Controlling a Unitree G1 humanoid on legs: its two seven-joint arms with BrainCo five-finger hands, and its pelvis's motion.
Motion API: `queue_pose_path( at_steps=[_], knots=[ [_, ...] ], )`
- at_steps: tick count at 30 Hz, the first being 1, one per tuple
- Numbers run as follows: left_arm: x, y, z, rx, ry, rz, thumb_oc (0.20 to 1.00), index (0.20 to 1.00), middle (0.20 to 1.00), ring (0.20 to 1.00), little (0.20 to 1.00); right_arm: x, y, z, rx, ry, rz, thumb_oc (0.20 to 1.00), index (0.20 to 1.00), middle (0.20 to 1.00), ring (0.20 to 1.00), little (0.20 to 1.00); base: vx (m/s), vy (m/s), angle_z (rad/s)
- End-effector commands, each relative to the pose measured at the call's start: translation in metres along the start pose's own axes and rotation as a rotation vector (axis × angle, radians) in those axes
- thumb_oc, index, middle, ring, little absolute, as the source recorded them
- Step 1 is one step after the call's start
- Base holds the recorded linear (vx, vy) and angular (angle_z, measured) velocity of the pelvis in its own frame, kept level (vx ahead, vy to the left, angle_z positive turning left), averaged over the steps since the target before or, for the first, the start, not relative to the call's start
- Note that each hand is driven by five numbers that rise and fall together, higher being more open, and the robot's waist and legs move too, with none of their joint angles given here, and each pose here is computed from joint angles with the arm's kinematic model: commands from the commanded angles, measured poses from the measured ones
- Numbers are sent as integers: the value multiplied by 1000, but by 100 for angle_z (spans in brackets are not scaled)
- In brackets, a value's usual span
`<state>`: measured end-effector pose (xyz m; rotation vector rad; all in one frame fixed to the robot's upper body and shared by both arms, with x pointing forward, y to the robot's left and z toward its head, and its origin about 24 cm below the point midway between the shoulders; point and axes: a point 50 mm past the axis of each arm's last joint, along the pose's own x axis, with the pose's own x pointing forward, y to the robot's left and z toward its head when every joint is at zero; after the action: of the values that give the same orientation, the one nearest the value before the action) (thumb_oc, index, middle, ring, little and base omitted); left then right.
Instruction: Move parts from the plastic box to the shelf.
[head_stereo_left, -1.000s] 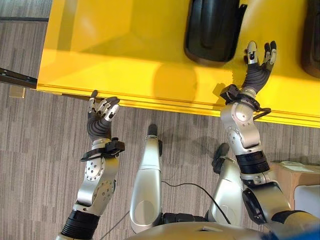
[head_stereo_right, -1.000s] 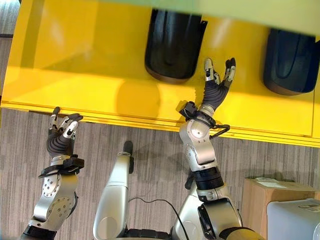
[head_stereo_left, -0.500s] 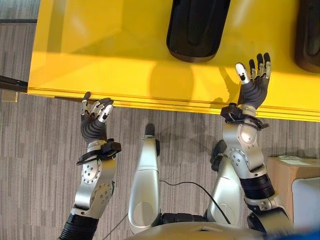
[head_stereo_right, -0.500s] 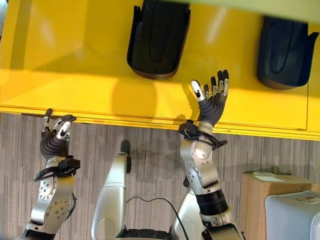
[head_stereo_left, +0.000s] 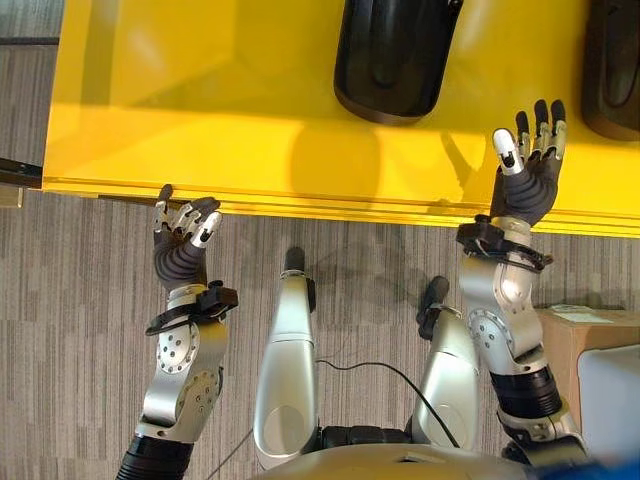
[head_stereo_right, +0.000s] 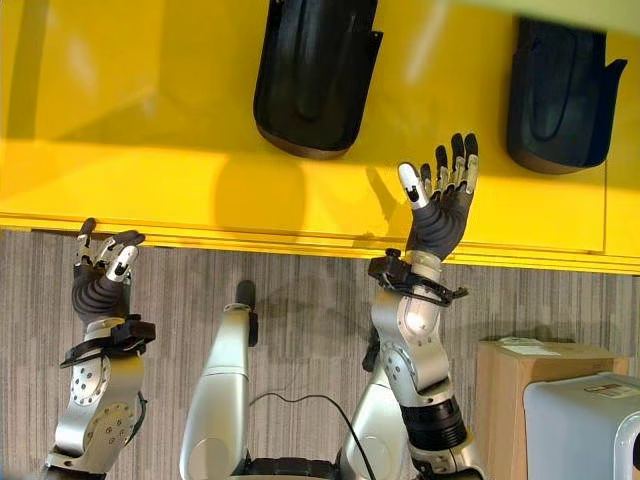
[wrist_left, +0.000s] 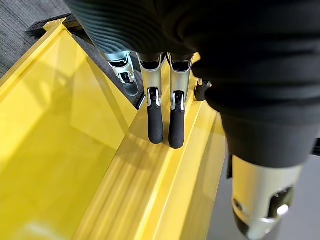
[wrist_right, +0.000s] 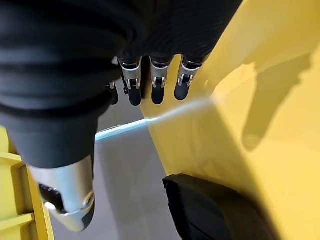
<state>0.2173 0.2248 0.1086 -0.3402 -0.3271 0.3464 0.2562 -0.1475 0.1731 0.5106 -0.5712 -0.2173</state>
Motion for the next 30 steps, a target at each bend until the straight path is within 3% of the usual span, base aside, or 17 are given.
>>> queue_pose_path(
  at_steps=[1,4,6,8,17,30],
  knots=[
    [11,-48,66,13,-394,-221,1000,1000,1000,1000,1000,2,-3,38,13,-198,85,1000,1000,1000,1000,1000,-11,-15,-9],
    [12,-57,86,90,-548,-234,1000,1000,1000,1000,1000,-1,-6,35,25,-177,98,1000,1000,1000,1000,1000,-15,-10,-8],
    [15,-59,98,257,-690,-184,1000,1000,1000,1000,1000,-2,-8,35,29,-177,108,1000,1000,1000,1000,1000,-18,-3,-5],
    [17,-69,105,257,-769,-178,1000,1000,1000,1000,1000,-3,-5,35,41,-175,131,1000,1000,1000,1000,1000,-20,-11,-11],
    [35,-89,124,252,-889,-179,1000,1000,1000,1000,1000,-8,-5,30,65,-120,187,1000,1000,1000,1000,1000,-16,-1,-8],
    [2,-70,151,3,-920,-296,1000,1000,1000,1000,1000,-16,-12,36,78,-93,247,1000,1000,1000,1000,1000,-9,-5,-3]
  ],
)
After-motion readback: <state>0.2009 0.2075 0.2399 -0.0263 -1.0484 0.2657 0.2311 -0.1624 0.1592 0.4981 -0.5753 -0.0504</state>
